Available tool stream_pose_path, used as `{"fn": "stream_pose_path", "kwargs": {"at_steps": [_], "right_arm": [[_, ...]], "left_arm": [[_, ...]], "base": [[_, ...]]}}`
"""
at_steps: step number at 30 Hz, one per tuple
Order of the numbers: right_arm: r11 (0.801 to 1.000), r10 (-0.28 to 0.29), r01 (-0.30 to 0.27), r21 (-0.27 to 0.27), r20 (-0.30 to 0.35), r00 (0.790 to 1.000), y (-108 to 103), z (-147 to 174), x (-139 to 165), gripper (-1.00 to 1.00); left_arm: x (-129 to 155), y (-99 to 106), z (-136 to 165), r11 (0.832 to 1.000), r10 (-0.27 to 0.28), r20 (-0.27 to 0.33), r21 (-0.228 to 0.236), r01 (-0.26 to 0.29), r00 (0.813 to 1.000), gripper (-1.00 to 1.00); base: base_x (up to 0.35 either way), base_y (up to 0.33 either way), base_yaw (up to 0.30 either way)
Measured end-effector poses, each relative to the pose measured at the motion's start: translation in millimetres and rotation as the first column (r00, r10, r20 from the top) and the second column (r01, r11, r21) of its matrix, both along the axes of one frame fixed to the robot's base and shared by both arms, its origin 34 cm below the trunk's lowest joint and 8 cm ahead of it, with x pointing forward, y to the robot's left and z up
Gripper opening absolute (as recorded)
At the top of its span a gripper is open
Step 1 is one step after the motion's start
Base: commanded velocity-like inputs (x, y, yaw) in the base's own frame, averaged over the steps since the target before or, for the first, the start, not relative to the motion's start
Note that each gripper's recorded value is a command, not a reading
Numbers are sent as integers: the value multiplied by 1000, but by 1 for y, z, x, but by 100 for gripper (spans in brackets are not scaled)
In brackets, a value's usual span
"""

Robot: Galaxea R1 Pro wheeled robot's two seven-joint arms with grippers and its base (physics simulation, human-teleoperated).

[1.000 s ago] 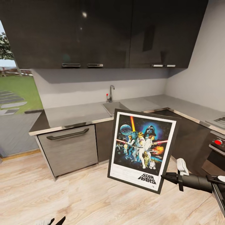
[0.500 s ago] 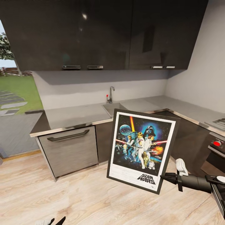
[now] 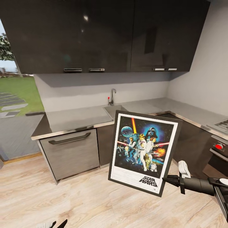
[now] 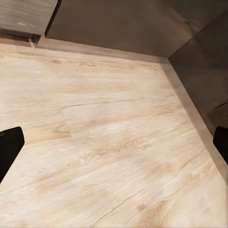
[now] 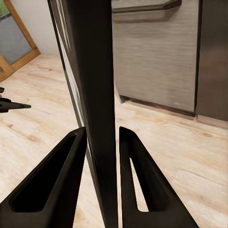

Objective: Pick up the poster from the kitchen countertop and hang it on one of the wall nails in the kitchen.

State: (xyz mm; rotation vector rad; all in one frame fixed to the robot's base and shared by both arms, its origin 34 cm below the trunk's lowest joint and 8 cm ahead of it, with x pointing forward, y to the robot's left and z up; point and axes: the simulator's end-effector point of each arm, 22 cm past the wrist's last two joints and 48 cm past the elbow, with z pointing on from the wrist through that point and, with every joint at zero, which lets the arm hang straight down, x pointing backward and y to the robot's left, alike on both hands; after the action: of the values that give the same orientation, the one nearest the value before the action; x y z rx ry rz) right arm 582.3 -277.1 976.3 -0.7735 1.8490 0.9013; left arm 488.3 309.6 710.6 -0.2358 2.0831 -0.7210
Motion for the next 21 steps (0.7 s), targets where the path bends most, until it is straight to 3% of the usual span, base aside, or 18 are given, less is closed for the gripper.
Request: {"fn": "stream_pose_path", "kwargs": {"at_steps": [21], "right_arm": [[1000,0,0,0,-1,1000,0,23,-5,-100]], "left_arm": [[-5,-1,23,1000,0,-1,-1,0,1000,100]], "base": [[0,0,0]]}}
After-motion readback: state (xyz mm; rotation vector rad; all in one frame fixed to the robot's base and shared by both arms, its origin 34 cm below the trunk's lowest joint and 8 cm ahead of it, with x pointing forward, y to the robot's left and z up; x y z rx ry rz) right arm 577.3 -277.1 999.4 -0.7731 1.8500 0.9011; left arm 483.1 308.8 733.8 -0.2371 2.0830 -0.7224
